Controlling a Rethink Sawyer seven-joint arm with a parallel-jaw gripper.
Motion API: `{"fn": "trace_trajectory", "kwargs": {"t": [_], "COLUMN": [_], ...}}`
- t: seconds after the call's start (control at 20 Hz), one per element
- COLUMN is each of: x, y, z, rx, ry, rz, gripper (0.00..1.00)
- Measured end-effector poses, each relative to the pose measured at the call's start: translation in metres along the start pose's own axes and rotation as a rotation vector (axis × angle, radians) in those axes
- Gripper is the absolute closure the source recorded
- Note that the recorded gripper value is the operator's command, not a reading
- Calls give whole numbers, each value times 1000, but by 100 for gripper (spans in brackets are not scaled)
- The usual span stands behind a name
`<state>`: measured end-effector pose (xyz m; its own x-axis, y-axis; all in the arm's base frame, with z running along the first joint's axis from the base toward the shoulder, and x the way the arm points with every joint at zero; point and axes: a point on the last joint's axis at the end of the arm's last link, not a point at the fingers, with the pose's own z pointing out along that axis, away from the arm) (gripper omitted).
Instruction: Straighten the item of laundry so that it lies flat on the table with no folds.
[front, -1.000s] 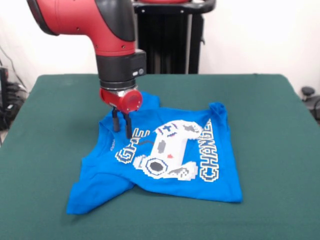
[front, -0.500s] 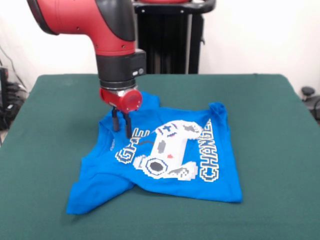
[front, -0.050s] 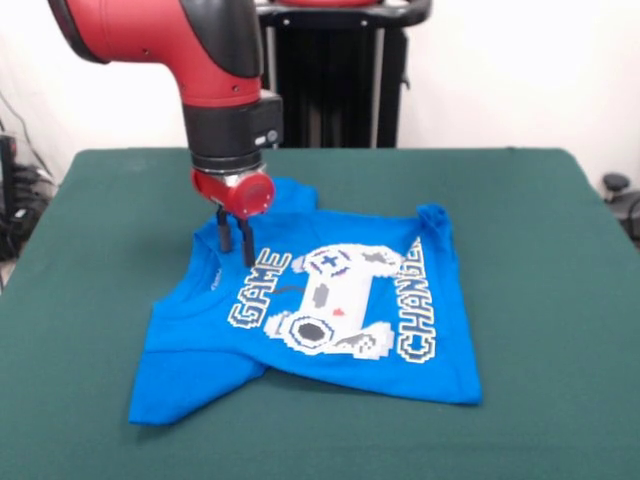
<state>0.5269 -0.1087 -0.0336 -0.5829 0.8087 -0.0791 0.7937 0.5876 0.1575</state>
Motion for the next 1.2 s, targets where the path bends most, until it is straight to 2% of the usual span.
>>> {"fn": "trace_trajectory", "kwargs": {"t": [0.4, 0.8, 1.1, 1.2], "x": [11, 20, 1, -19], "y": [-42, -63, -64, -65], "z": [-11, -15, -44, -68], "rx": [72, 103, 91, 82], "ry": [49, 56, 0, -51], "rz": [14, -22, -31, -17], "gripper": [0, 0, 0, 0]}}
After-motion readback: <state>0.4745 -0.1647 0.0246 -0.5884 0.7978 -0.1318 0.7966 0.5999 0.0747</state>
